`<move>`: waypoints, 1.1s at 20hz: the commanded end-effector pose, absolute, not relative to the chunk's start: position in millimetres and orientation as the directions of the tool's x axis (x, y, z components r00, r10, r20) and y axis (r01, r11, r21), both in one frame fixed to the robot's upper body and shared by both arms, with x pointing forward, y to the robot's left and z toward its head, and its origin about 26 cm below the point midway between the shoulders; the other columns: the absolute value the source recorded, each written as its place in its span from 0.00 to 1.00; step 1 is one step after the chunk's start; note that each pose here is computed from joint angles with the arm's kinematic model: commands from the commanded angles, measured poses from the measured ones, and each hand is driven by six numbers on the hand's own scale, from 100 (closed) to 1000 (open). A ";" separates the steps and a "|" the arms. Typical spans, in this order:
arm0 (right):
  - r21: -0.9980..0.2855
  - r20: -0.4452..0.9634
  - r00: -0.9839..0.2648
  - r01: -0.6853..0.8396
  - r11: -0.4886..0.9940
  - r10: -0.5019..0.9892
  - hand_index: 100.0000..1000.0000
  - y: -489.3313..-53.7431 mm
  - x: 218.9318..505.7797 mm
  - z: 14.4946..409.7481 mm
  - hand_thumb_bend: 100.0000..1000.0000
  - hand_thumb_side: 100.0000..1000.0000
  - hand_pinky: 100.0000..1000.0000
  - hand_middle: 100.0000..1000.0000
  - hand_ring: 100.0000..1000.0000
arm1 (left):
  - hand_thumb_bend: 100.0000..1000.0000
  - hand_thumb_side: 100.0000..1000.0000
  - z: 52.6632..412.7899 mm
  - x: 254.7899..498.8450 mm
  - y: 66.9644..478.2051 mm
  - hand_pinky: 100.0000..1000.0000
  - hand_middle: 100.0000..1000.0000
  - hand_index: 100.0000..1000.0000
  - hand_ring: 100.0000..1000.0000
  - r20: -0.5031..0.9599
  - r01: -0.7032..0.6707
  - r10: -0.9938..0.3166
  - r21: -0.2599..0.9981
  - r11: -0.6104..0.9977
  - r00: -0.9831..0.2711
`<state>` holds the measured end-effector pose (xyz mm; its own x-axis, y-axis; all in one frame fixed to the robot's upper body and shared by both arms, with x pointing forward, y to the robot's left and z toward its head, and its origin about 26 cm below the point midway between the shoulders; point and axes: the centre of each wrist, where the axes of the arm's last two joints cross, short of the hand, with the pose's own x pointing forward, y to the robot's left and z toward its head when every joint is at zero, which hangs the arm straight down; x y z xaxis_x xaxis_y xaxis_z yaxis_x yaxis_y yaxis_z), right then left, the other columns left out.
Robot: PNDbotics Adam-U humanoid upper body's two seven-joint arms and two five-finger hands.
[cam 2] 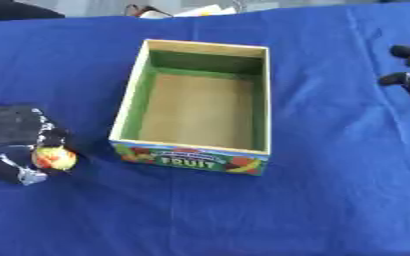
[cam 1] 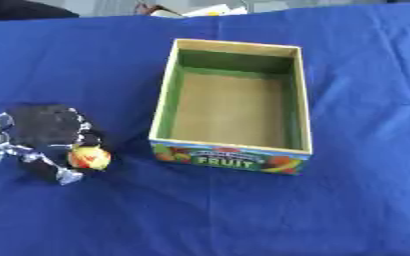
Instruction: Pick up objects on the table and place them in the box.
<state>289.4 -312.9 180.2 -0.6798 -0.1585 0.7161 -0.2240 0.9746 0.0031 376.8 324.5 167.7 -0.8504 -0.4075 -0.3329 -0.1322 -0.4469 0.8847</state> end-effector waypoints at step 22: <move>-0.018 0.704 -0.694 -0.230 0.973 -0.151 0.82 -313.4 286.6 187.4 0.00 1.00 0.50 0.47 0.75 | 0.00 0.18 227.4 367.6 337.5 0.22 0.48 0.72 0.43 -0.324 -0.197 -0.347 0.914 -0.354 -0.880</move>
